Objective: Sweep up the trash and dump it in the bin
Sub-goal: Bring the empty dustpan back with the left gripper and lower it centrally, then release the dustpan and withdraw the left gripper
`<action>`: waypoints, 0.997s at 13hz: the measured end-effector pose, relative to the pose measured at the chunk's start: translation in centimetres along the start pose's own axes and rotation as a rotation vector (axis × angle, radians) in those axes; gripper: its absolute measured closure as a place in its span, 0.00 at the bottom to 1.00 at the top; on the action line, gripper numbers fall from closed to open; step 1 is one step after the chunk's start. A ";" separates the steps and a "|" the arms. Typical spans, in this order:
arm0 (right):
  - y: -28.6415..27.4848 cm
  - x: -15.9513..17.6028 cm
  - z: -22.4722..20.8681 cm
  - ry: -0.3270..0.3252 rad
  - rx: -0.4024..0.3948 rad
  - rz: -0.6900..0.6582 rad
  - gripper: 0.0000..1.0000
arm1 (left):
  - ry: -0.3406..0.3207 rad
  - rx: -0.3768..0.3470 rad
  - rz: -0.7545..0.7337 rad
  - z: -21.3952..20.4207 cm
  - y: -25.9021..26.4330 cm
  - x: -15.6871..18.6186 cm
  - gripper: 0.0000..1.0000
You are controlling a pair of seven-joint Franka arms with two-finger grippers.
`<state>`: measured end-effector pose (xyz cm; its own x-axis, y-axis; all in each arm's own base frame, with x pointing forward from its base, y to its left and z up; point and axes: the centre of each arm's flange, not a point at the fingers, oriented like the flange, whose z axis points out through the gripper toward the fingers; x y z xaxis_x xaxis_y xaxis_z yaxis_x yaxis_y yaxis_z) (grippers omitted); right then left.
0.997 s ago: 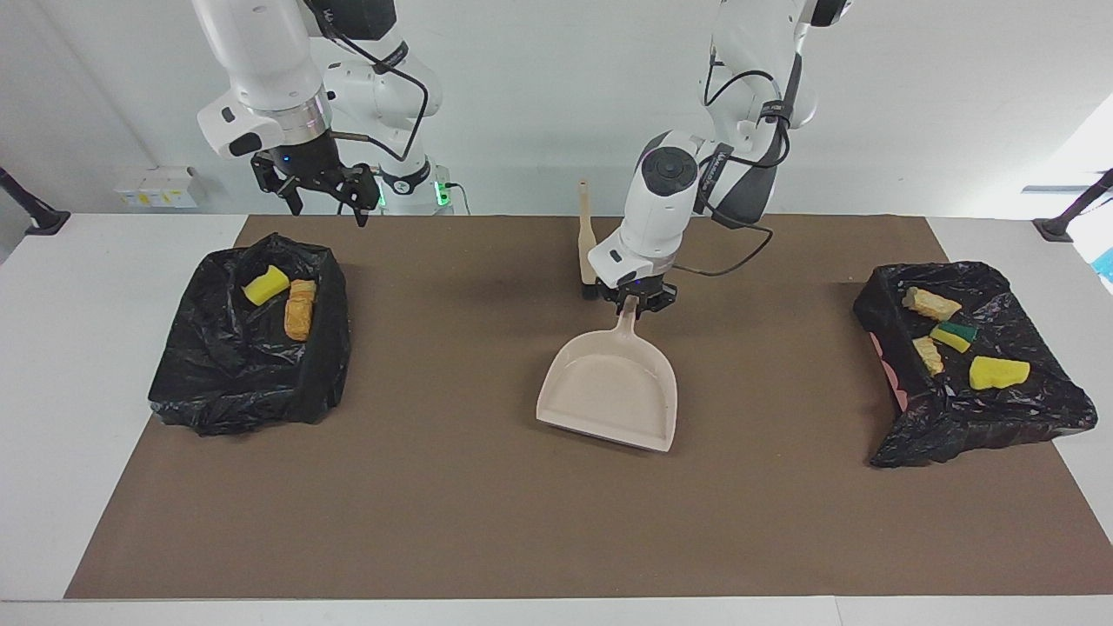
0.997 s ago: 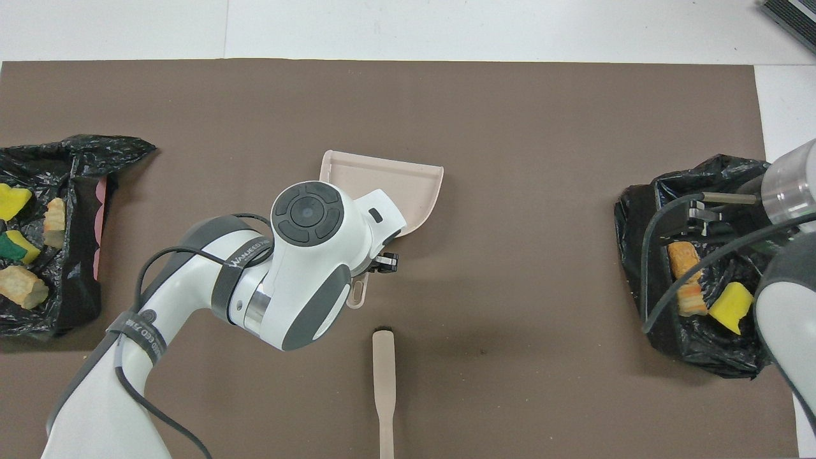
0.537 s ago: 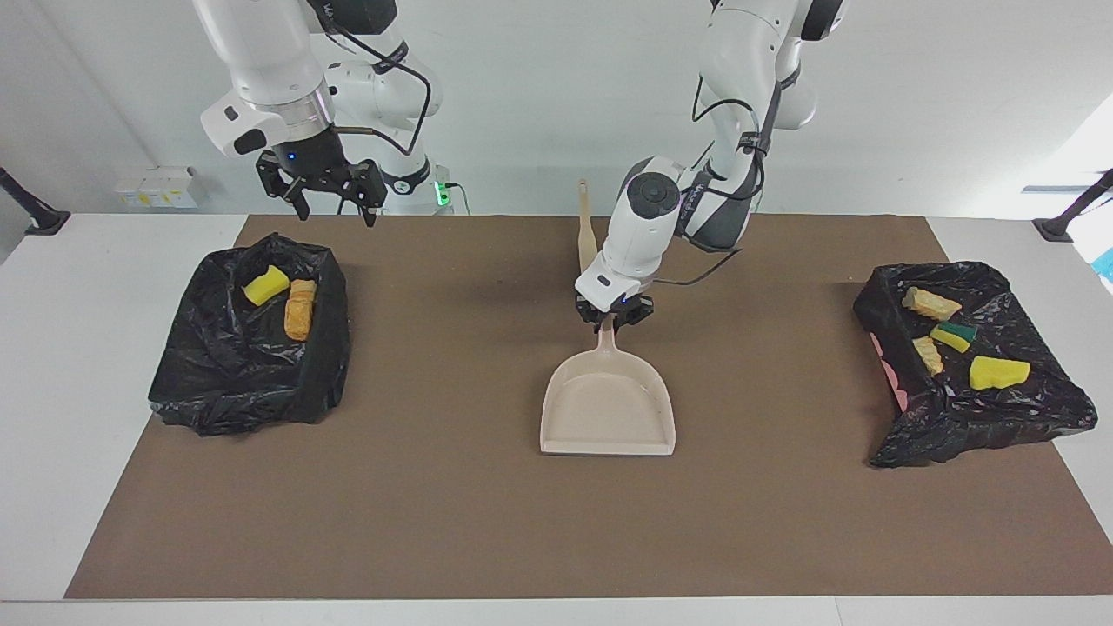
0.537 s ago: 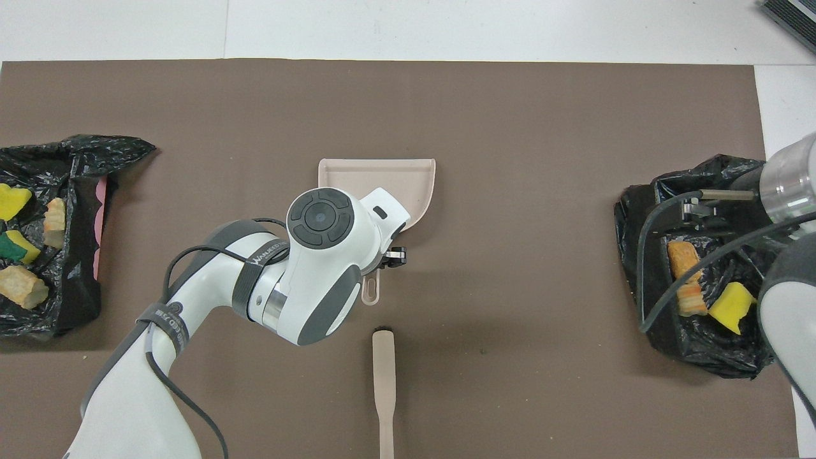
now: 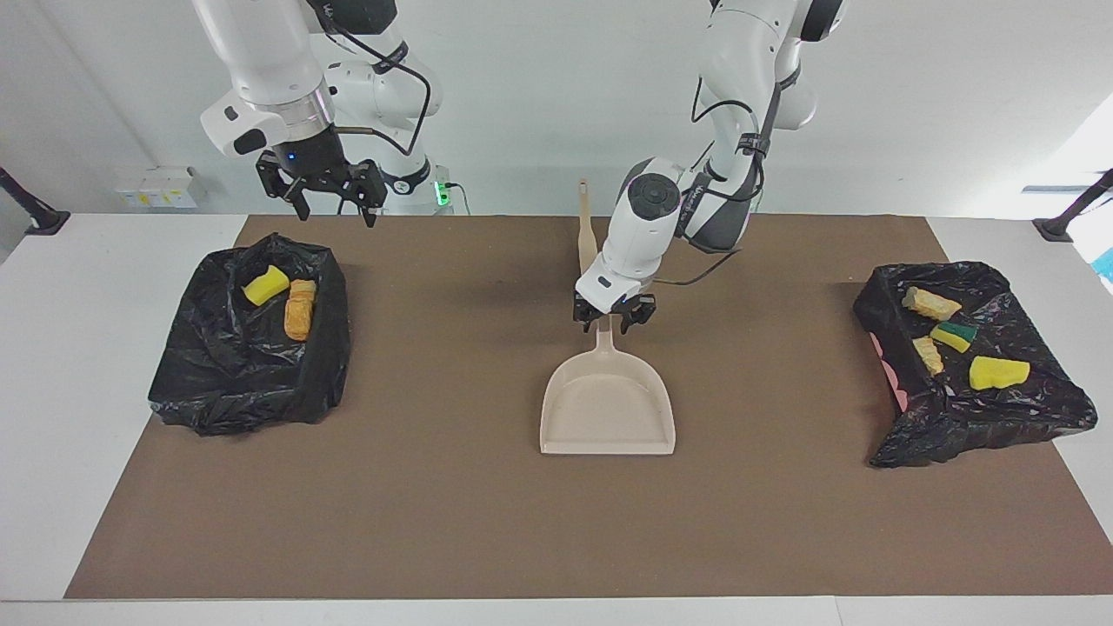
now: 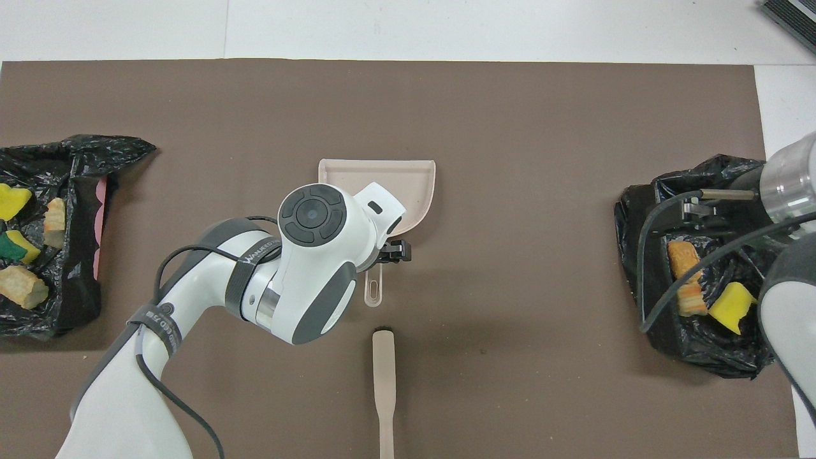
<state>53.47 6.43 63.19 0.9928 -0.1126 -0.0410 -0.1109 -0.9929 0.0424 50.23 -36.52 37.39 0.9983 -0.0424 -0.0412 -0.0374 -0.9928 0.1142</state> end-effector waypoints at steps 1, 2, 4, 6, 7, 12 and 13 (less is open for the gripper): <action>0.0 0.0 0.0 0.000 0.000 0.000 0.00 | -0.010 0.009 -0.012 -0.6 -0.5 0.0 0.00; 0.0 0.0 0.0 0.000 0.000 0.000 0.00 | -0.015 0.015 -0.037 -1.2 -1.7 0.4 0.00; 0.0 0.0 0.0 0.000 0.000 0.000 0.00 | -0.025 0.024 -0.105 -2.4 -5.4 2.3 0.00; 0.0 0.0 0.0 0.000 0.000 0.000 0.00 | -0.024 0.022 -0.153 -4.7 -8.1 3.7 0.00; 0.0 0.0 0.0 0.000 0.000 0.000 0.00 | -0.010 0.016 -0.176 -5.9 -9.4 4.4 0.00; 0.0 0.0 0.0 -0.001 0.000 0.000 0.00 | 0.091 -0.017 -0.188 -12.9 -19.0 6.8 0.00; 0.0 0.0 0.0 -0.001 0.000 0.000 0.00 | 0.107 -0.018 -0.157 -14.2 -20.4 6.8 0.00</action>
<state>53.47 6.42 63.16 0.9927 -0.1128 -0.0417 -0.1110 -0.9929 0.0422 58.45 -14.94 48.85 0.9909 0.1264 0.0457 0.1194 -0.9840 0.1325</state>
